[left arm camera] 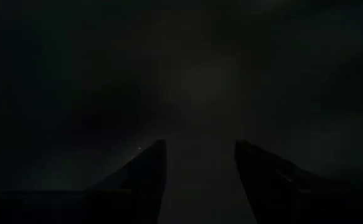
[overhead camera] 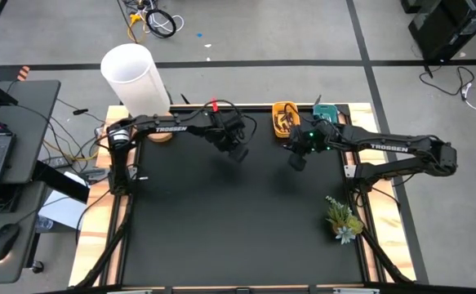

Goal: Sort batteries
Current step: Put the top silver battery into the blue bin

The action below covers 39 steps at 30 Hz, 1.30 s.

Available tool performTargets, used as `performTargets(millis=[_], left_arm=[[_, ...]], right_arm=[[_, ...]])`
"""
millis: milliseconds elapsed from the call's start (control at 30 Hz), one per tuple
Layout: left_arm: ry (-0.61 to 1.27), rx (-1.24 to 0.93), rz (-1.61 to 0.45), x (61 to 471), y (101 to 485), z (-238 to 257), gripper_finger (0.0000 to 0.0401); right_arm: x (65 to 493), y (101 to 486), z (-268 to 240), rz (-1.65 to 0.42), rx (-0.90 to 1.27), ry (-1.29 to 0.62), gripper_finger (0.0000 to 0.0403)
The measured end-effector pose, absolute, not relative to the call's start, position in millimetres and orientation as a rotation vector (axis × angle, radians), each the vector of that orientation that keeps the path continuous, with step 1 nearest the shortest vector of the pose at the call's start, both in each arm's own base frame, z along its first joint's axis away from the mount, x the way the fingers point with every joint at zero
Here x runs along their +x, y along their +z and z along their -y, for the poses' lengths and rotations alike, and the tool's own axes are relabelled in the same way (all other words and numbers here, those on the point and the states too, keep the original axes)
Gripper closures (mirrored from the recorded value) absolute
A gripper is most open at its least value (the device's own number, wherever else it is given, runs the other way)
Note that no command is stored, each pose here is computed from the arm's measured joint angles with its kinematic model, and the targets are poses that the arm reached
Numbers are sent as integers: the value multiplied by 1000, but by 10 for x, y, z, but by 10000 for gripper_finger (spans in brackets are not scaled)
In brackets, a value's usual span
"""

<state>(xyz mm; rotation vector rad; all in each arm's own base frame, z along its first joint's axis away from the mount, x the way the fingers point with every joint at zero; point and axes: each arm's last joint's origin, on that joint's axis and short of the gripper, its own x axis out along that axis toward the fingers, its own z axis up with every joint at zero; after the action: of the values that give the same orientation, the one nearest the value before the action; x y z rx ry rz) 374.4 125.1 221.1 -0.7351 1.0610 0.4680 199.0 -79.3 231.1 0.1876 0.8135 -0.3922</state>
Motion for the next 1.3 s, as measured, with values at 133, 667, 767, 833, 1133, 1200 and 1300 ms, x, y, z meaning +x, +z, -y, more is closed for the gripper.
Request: performTargets(millis=[133, 667, 767, 833, 1133, 1200, 1300], left_arm=[[459, -753, -1060, 3743, 2225, -1262, 200], [385, -478, -1090, 3785, 2563, -1269, 200], [390, -422, -1087, 3776, 2575, -1324, 200], [403, -358, -1083, 3774, 2581, -1363, 200], [440, -161, -1050, 3797, 2592, -1463, 200], [437, -139, -1044, 3802, 2597, -1475, 200], [436, -136, -1046, 3800, 2596, -1479, 200]], right_arm=[[1992, 2354, 777, -770, 253, -372, 354], [1882, 2427, 779, -749, 300, -337, 362], [1880, 2428, 785, -746, 317, -347, 362], [1880, 2431, 793, -740, 316, -373, 362], [1855, 2438, 867, -721, 343, -441, 362], [1848, 2438, 881, -720, 345, -447, 362], [1836, 2438, 906, -718, 354, -462, 362]])
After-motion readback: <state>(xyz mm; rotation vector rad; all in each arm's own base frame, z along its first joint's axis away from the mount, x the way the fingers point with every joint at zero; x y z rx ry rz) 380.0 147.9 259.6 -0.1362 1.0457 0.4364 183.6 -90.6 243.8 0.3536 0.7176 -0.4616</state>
